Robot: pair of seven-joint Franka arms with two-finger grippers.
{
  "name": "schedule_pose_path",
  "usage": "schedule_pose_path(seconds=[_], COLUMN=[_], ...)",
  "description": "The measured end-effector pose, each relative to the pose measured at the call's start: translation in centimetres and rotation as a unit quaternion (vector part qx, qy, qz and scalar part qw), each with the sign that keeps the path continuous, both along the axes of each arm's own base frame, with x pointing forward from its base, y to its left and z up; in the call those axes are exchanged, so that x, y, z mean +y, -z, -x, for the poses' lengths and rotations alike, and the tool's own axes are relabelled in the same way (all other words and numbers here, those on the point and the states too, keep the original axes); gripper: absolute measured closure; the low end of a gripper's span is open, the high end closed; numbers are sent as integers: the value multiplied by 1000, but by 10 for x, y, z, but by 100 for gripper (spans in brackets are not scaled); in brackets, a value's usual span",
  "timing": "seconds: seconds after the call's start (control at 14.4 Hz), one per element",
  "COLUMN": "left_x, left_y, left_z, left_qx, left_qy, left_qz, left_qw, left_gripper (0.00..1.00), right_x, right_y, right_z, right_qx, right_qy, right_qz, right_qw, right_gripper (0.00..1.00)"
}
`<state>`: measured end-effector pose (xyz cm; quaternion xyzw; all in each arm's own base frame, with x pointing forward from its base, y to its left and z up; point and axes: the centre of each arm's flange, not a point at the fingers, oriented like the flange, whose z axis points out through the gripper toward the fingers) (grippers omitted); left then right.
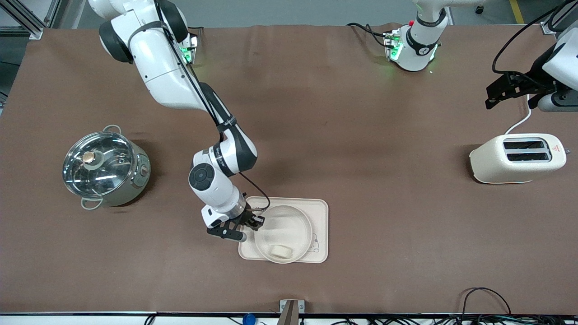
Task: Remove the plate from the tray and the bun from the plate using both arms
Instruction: 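Grasp the plate rim with the right gripper and lift it, then carry the plate off the tray and lower it onto the table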
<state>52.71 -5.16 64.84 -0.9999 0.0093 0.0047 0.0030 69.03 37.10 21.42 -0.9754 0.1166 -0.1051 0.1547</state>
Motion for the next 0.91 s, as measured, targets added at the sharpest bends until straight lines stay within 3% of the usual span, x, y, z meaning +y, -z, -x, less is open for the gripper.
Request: schedule_pose_path(seconds=[0.21,0.35,0.49,0.7,0.91], left_x=[0,0,0,0,0], left_y=[2,4,6,7,10], left_z=[-2,-3,-3,-4,-6], left_qx=[2,4,5,7,9], left_qy=[0,0,0,0,0], left_qz=[0,0,0,0,0], left_qw=[1000,1000,1000,1000,1000], left_gripper=[0,0,0,0,0], right_x=[20,22,17,16,8], right_y=[-34,-45,-33,-7,9], right_z=[20,46,86,151,198], right_qx=[1,-9,-23,-16,-8], right_qy=[-16,-22,-30,-47,-59], right_qz=[-18,-26,-28,-26,-17], right_qw=[1000,999,999,998,998], right_gripper=[96,96,96,96,96])
